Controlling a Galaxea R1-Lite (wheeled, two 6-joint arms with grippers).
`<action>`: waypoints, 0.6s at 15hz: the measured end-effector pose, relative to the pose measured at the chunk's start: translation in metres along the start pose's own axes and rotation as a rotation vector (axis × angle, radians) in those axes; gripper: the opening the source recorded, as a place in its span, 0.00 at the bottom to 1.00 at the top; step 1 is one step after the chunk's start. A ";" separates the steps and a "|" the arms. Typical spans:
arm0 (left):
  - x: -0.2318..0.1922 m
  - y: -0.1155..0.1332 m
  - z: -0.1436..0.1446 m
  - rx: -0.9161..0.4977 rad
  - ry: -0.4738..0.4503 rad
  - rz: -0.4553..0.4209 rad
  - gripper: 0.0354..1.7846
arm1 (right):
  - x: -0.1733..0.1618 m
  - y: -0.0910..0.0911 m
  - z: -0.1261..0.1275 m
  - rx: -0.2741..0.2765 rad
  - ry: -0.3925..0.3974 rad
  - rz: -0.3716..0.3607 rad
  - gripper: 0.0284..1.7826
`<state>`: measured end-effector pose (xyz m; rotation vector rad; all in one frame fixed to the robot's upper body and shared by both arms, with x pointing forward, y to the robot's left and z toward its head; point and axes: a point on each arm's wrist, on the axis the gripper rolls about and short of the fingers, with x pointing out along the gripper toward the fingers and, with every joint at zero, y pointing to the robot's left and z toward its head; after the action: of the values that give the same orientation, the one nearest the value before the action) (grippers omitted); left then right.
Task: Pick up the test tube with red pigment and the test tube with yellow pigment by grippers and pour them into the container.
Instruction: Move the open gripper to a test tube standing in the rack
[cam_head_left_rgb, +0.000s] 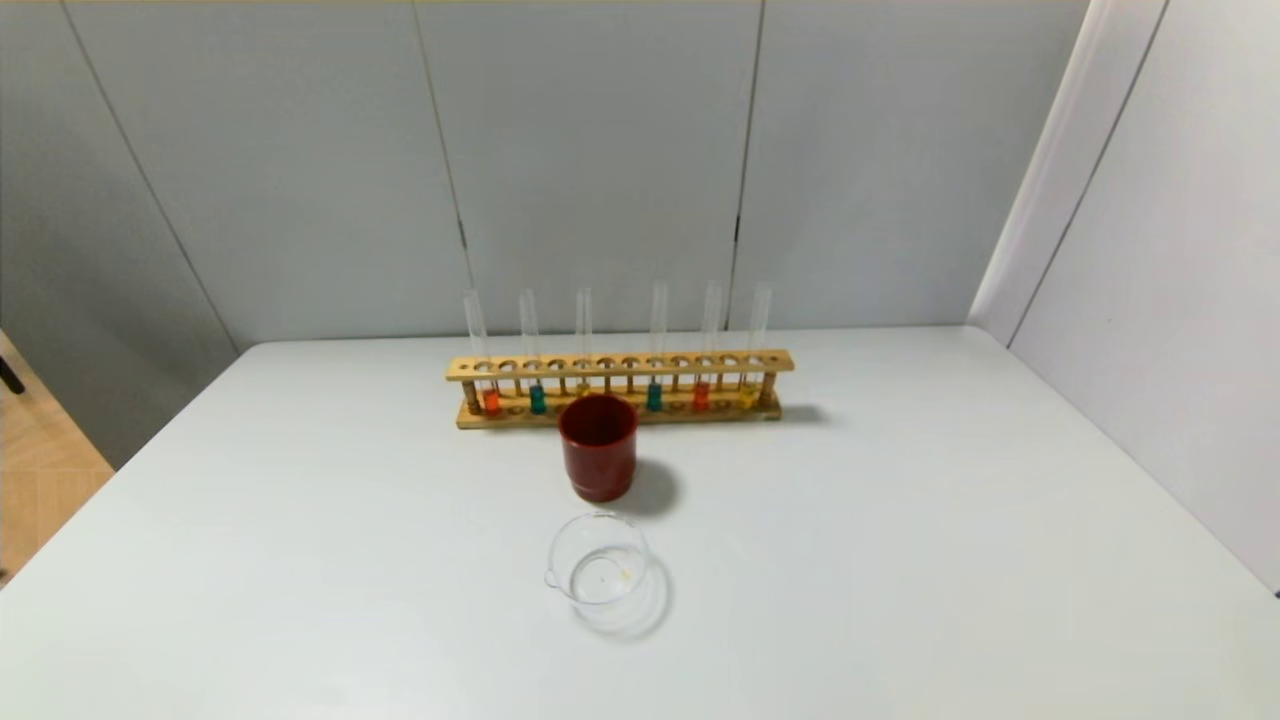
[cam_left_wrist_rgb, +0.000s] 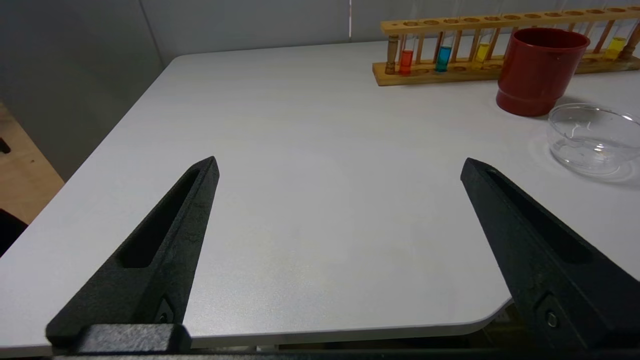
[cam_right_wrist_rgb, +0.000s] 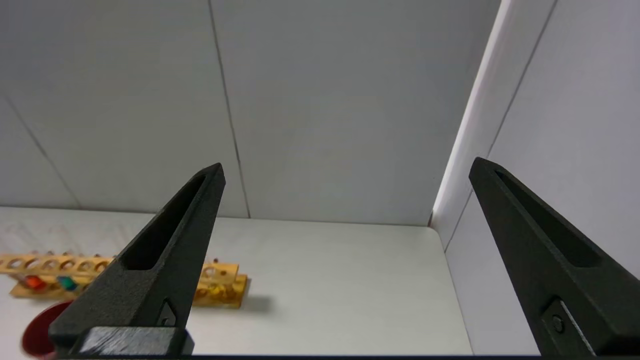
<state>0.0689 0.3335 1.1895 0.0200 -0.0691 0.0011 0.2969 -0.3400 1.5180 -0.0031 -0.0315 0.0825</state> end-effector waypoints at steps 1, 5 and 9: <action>0.000 0.000 0.000 0.000 0.000 0.000 0.96 | 0.022 -0.001 -0.006 0.002 0.012 0.007 0.96; 0.000 0.000 0.000 0.000 0.000 0.000 0.96 | 0.092 0.019 -0.047 0.015 0.114 0.105 0.96; 0.000 0.000 0.000 0.000 0.000 0.000 0.96 | 0.128 0.055 -0.101 0.028 0.241 0.230 0.96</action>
<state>0.0689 0.3335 1.1895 0.0200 -0.0691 0.0015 0.4234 -0.2747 1.4205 0.0115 0.2117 0.3121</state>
